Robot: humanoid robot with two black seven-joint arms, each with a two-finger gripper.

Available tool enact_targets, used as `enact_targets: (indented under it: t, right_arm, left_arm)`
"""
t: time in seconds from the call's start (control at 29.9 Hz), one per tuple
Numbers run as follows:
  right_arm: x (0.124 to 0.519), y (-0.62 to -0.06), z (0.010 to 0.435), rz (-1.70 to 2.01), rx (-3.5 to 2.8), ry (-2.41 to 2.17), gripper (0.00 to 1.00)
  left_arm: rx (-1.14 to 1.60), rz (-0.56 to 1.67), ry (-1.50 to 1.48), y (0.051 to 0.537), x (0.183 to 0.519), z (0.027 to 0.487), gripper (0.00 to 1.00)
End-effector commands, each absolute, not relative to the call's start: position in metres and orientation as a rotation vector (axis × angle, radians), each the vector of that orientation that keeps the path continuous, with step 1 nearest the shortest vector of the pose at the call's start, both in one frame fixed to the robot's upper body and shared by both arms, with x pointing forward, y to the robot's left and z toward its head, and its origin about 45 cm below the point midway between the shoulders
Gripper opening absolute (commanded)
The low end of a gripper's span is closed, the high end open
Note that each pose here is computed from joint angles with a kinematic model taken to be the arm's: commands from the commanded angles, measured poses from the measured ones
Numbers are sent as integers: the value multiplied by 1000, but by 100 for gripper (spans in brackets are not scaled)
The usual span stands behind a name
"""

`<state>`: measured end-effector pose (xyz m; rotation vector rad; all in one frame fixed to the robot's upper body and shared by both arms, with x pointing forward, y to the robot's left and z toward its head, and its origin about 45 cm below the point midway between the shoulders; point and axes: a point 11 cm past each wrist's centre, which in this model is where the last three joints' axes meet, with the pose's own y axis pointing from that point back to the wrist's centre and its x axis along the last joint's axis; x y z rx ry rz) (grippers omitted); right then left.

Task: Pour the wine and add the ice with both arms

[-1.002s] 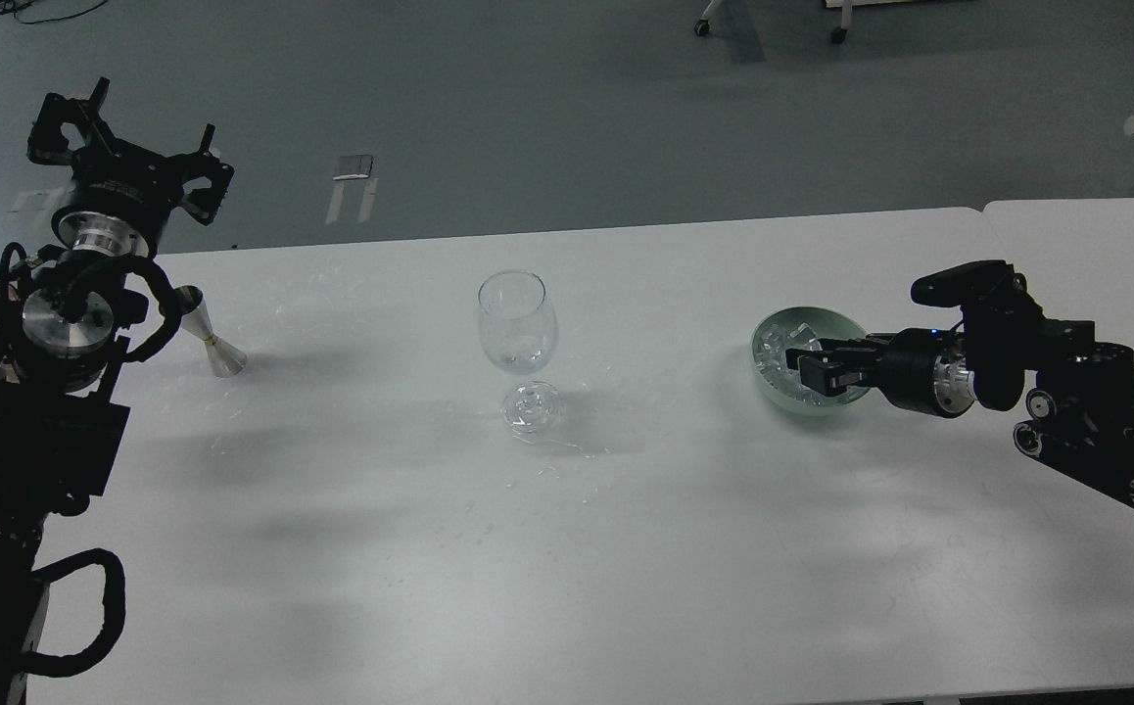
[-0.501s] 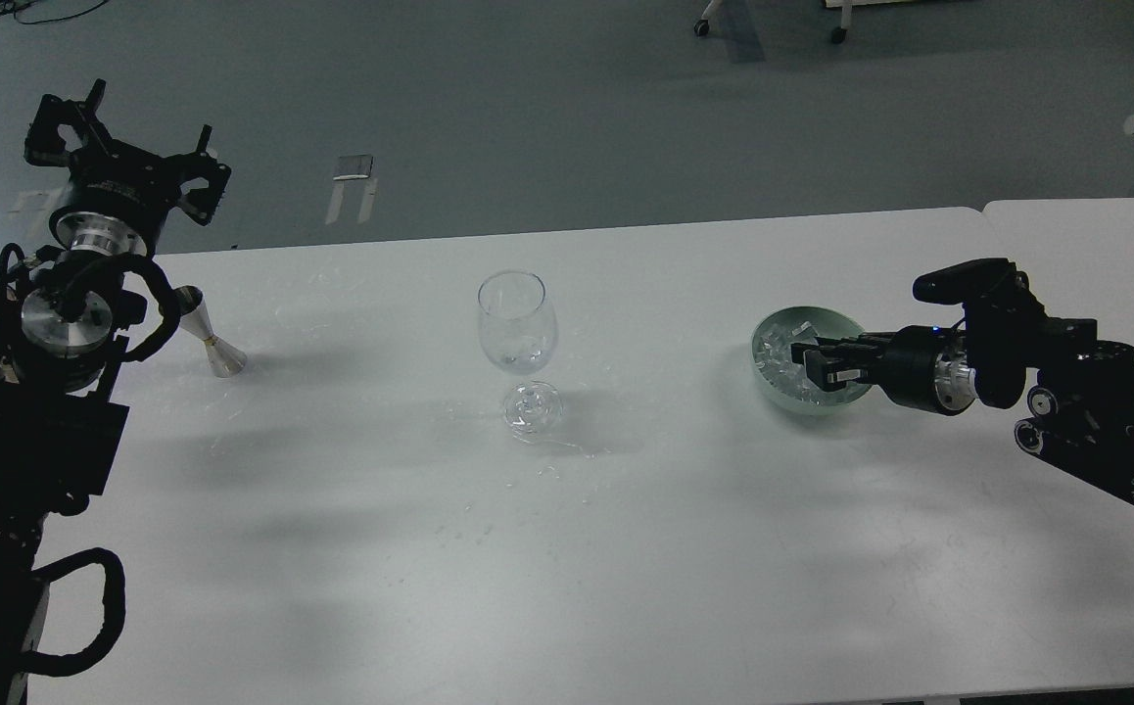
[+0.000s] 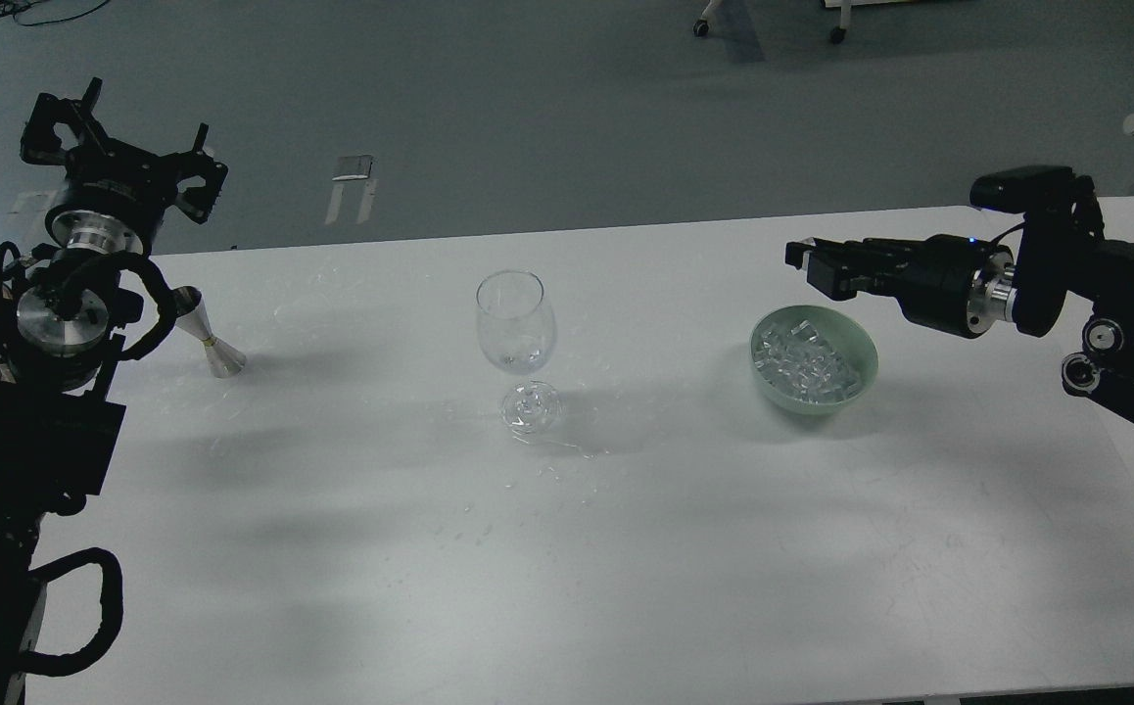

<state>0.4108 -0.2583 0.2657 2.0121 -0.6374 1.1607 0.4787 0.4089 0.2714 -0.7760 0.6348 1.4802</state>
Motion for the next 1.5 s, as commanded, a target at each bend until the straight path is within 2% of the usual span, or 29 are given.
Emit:
enact_targets:
  t: [0.0,0.27,0.67,0.87,1.1,1.37,1.47]
  right_arm:
    - [416,-207,291,1267,2109,-648,10]
    - [408,-111,303,1364,2258,-561,10]
    - [395,-49,268,1432,2232,-395,10]
    - [394,-49,265,1431,2225,-381,12]
    - [394,-52,262,1419,2225,-382,25]
    - [394,-51,261,1420,2221,-383,25]
    - [393,-51,259,1414,2224,-382,29]
  left_arm:
    - [-777,1477,631,409,479,273,96]
    - [-777,1478,627,410,479,274,96]
    - [-777,1477,628,410,479,274,96]
    - [-777,1477,628,410,479,274,96]
    - [-779,1476,629,410,479,274,96]
    - [-777,1476,630,409,479,274,96]
    - [-778,1475,627,410,479,275,96]
